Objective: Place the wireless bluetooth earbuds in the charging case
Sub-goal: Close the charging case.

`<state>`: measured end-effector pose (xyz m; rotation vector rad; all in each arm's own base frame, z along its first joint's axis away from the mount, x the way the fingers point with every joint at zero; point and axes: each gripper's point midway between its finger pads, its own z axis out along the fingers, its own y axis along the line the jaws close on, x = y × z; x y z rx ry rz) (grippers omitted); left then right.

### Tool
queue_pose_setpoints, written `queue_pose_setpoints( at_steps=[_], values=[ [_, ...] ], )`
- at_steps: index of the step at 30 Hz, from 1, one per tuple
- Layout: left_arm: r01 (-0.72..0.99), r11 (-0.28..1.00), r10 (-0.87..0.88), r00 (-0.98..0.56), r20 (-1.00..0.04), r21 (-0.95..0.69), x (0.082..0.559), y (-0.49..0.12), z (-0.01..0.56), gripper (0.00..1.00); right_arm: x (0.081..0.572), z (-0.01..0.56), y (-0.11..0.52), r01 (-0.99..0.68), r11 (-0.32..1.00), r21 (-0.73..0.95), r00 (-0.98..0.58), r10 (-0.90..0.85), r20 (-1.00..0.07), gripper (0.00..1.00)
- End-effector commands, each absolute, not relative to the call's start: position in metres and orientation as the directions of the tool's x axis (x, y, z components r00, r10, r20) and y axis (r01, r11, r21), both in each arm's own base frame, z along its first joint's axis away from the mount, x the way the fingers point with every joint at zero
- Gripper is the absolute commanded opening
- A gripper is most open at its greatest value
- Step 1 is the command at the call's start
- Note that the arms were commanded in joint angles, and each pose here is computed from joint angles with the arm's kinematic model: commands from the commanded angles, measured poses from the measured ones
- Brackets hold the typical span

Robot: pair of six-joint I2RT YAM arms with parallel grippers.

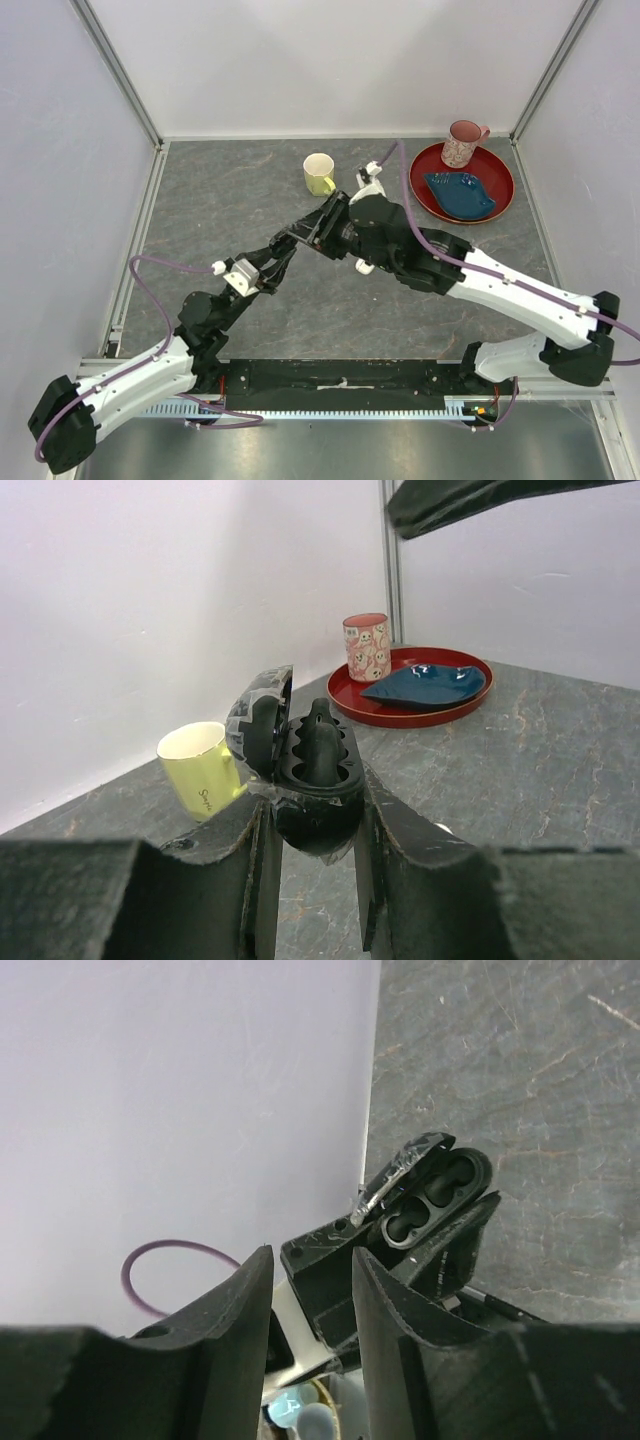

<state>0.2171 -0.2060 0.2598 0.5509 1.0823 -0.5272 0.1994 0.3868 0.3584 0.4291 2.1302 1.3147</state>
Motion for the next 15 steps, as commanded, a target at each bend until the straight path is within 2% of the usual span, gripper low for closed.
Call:
queue_pose_setpoints(
  at_steps=[1, 2, 3, 8, 10, 15],
  values=[
    [0.648, 0.756, -0.237, 0.405, -0.883, 0.094, 0.21, -0.2, 0.298, 0.02, 0.2, 0.403, 0.363, -0.239, 0.403, 0.883, -0.675, 0.586, -0.45, 0.44],
    [0.657, 0.748, -0.243, 0.399, -0.884, 0.091, 0.209, -0.201, 0.299, 0.02, 0.201, 0.4, 0.358, -0.254, 0.419, 0.872, -0.662, 0.582, -0.473, 0.45],
    [0.667, 0.74, -0.257, 0.399, -0.88, 0.086, 0.204, -0.2, 0.304, 0.02, 0.199, 0.405, 0.35, -0.299, 0.435, 0.849, -0.636, 0.572, -0.518, 0.53],
    [0.746, 0.664, -0.312, 0.333, -0.89, 0.046, 0.186, -0.206, 0.307, 0.02, 0.197, 0.41, 0.343, -0.422, 0.5, 0.756, -0.576, 0.496, -0.65, 0.7],
    [0.777, 0.628, -0.348, 0.314, -0.883, 0.028, 0.176, -0.207, 0.315, 0.02, 0.194, 0.409, 0.346, -0.475, 0.519, 0.711, -0.561, 0.444, -0.699, 0.72],
    [0.874, 0.484, -0.347, 0.232, -0.909, 0.039, 0.151, -0.224, 0.314, 0.02, 0.187, 0.399, 0.367, -0.55, 0.515, 0.657, -0.588, 0.321, -0.743, 0.75]
  ],
)
